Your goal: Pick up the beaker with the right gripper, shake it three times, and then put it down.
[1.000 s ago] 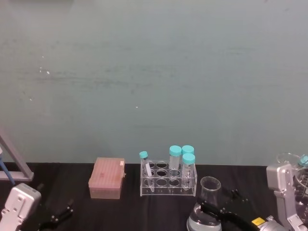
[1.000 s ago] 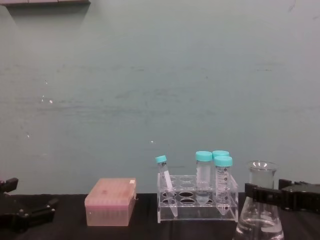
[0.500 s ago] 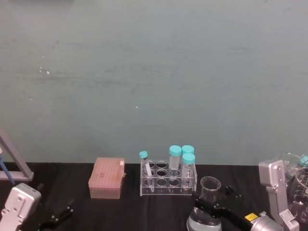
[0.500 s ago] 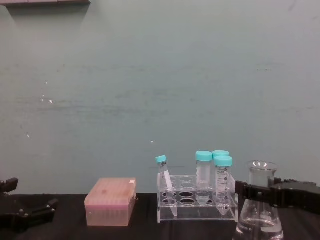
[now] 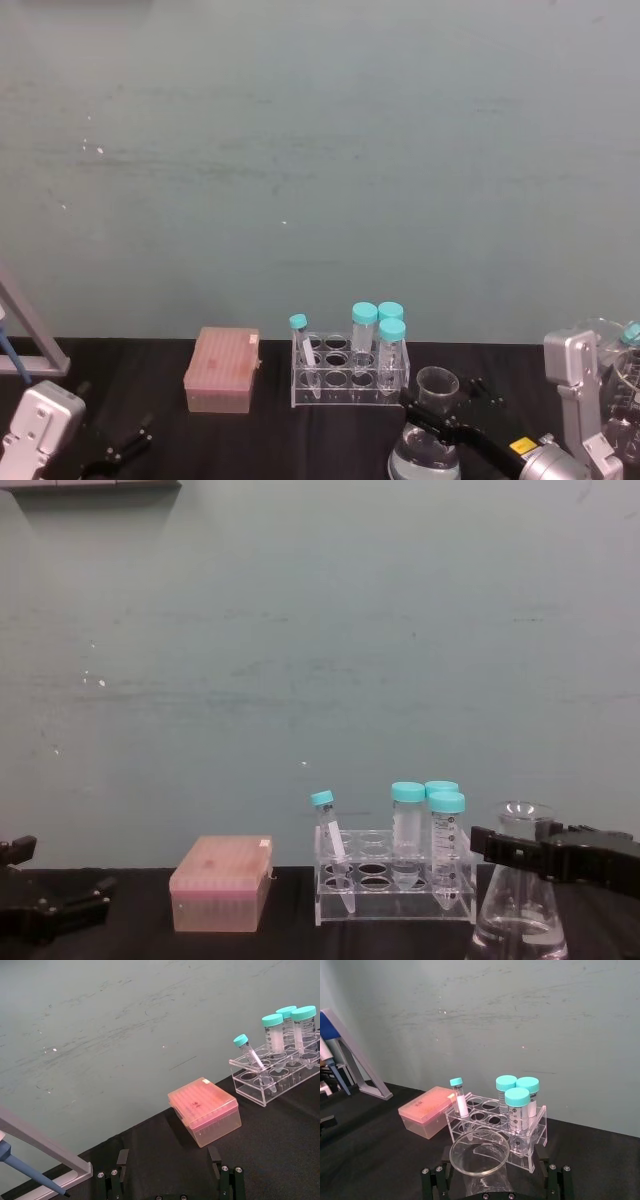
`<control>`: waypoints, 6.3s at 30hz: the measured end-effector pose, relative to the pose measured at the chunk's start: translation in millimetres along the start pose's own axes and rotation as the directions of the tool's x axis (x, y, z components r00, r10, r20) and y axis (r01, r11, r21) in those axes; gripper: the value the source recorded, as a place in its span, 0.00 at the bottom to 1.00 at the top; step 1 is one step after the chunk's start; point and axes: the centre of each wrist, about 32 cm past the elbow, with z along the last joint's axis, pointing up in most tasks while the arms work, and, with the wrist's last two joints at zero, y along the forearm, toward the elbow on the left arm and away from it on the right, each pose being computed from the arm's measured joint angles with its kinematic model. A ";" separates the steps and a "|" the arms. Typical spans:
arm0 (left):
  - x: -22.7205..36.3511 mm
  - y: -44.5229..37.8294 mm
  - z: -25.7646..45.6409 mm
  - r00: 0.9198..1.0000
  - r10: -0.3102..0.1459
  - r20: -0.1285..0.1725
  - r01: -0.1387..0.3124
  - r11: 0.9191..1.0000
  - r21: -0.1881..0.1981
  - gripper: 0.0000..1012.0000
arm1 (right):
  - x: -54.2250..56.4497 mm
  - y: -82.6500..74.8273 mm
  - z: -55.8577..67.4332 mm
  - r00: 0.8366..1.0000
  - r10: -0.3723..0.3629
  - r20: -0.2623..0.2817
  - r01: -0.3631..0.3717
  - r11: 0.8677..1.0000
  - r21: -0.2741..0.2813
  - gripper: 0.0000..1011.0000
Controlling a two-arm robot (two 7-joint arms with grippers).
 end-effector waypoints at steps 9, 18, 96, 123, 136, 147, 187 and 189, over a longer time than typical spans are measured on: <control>0.0 0.0 0.0 1.000 0.000 0.000 0.000 1.000 0.000 0.99 | -0.7 0.8 -0.6 1.000 0.006 0.013 -0.006 1.000 -0.002 0.99; 0.0 0.0 0.0 1.000 0.000 0.000 0.000 1.000 0.000 0.99 | -2.5 1.6 -1.0 0.999 0.012 0.051 -0.012 1.000 -0.010 0.99; 0.0 0.0 0.0 1.000 0.000 0.000 0.000 1.000 0.000 0.99 | 8.1 -4.4 39.9 0.991 -0.009 0.136 0.008 1.000 0.013 0.45; 0.0 0.0 0.0 1.000 0.000 0.000 0.000 1.000 0.000 0.99 | 4.6 -10.6 5.8 0.677 0.102 -0.729 0.039 0.984 0.173 0.45; 0.0 0.0 0.0 1.000 0.000 0.000 0.000 1.000 0.000 0.99 | 16.6 -11.0 31.9 0.973 0.059 -0.222 -0.042 0.996 0.082 0.45; 0.0 0.0 0.0 1.000 0.000 0.000 0.000 1.000 0.000 0.99 | 27.5 -19.5 53.9 0.712 -0.029 0.701 0.041 0.999 -0.001 0.45; 0.0 0.0 0.0 1.000 0.000 0.000 0.000 1.000 0.000 0.99 | 20.6 -18.5 34.7 0.992 -0.096 0.077 0.093 0.995 0.038 0.45; 0.0 0.0 0.0 1.000 0.000 0.000 0.000 1.000 0.000 0.99 | 20.5 -19.0 33.5 0.994 -0.099 0.047 0.097 0.995 0.026 0.45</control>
